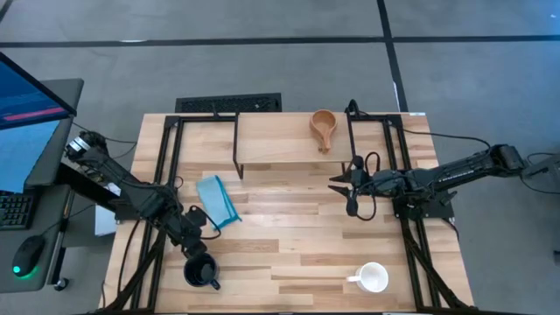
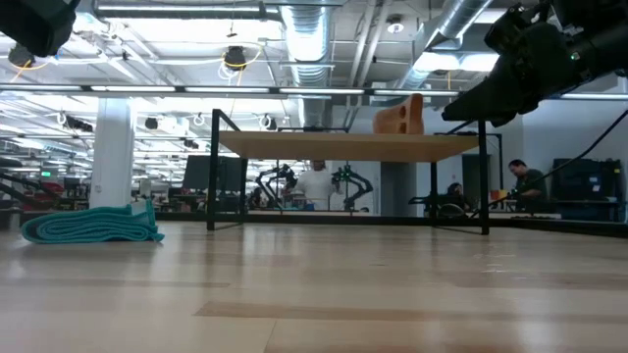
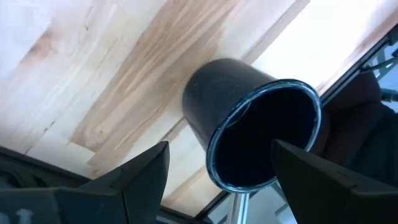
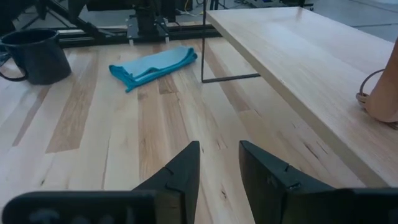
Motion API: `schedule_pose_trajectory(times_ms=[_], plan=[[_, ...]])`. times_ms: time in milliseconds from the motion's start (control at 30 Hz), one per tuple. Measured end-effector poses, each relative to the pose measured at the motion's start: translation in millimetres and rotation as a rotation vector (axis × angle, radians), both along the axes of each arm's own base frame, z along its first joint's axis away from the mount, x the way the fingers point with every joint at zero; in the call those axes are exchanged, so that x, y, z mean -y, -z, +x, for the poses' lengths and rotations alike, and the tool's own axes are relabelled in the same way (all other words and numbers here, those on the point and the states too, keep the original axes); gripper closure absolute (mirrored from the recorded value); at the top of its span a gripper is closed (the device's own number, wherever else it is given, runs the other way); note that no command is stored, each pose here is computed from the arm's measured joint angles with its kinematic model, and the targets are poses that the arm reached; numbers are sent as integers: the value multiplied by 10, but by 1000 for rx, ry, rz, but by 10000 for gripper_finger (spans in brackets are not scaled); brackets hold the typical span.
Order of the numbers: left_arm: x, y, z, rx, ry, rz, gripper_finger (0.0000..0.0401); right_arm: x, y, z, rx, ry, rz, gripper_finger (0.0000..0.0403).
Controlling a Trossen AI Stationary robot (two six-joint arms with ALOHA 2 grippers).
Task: Stack small to large cups/mugs on shelf
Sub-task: Put the black mug on the shelf
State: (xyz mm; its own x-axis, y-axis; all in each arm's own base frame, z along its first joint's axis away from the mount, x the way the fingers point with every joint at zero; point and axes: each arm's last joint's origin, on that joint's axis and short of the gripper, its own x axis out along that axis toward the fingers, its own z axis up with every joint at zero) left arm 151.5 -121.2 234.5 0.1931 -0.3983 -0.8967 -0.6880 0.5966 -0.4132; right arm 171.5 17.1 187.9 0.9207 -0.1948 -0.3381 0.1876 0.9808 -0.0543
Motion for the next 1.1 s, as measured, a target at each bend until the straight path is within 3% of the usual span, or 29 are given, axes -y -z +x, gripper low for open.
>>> schedule_pose_trajectory(times_ms=[200,500,1100], plan=[[22,65,25,-31,-12,38,129,0,0,0,0,0,0,269],[186,303,72,-210,111,17,129,1,-2,0,2,0,0,269],[181,368,94,-209,56,107,137,0,-7,3,10,3,9,269]])
